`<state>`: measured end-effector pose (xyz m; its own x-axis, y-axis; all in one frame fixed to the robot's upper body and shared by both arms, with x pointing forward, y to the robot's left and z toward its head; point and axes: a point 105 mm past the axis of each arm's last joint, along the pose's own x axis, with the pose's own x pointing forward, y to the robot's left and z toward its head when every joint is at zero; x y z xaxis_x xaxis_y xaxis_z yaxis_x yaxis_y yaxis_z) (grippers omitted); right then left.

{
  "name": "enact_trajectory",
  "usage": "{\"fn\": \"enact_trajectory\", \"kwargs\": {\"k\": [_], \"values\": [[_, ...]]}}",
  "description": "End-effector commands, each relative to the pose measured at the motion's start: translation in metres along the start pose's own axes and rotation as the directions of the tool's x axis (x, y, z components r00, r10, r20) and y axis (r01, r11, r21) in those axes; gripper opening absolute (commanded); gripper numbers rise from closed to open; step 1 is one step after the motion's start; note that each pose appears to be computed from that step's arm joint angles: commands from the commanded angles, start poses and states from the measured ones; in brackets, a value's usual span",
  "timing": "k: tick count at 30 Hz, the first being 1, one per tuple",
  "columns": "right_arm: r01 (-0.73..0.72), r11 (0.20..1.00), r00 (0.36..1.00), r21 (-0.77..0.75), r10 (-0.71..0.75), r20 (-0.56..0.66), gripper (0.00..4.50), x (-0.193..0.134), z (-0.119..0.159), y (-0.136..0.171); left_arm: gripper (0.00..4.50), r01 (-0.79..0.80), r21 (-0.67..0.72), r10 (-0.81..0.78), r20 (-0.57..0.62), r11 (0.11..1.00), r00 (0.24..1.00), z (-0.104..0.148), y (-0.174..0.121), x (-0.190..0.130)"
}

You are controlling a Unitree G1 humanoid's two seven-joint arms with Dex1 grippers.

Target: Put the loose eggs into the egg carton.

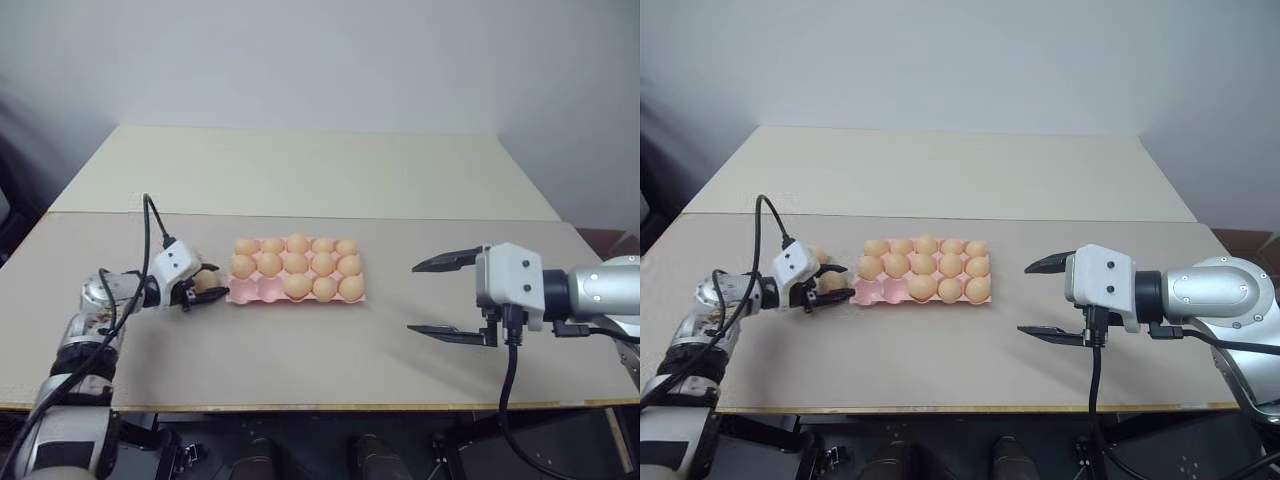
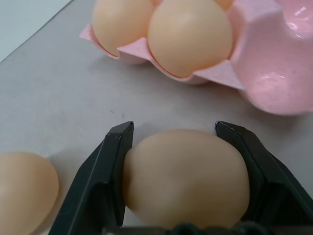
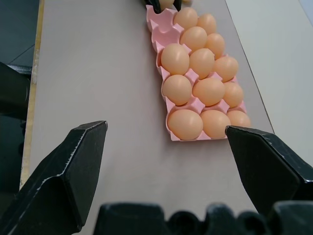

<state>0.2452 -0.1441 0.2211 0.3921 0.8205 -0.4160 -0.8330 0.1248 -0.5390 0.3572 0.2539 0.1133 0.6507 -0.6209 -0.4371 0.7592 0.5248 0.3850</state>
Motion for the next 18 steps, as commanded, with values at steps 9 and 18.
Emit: {"fn": "enact_trajectory", "kwargs": {"k": [9, 18], "values": [[0.010, 0.999, 1.000, -0.038, -0.010, 0.010, 4.50, 0.000, 0.005, -0.004, 2.46, 0.047, 0.113, -0.075, 0.257, 0.993, 0.964, 0.078, -0.007, -0.051], [0.033, 0.997, 0.999, -0.063, -0.032, 0.018, 4.50, -0.001, 0.010, -0.007, 2.46, 0.199, 0.119, -0.232, 0.468, 0.973, 0.853, 0.114, -0.028, -0.012]]}}
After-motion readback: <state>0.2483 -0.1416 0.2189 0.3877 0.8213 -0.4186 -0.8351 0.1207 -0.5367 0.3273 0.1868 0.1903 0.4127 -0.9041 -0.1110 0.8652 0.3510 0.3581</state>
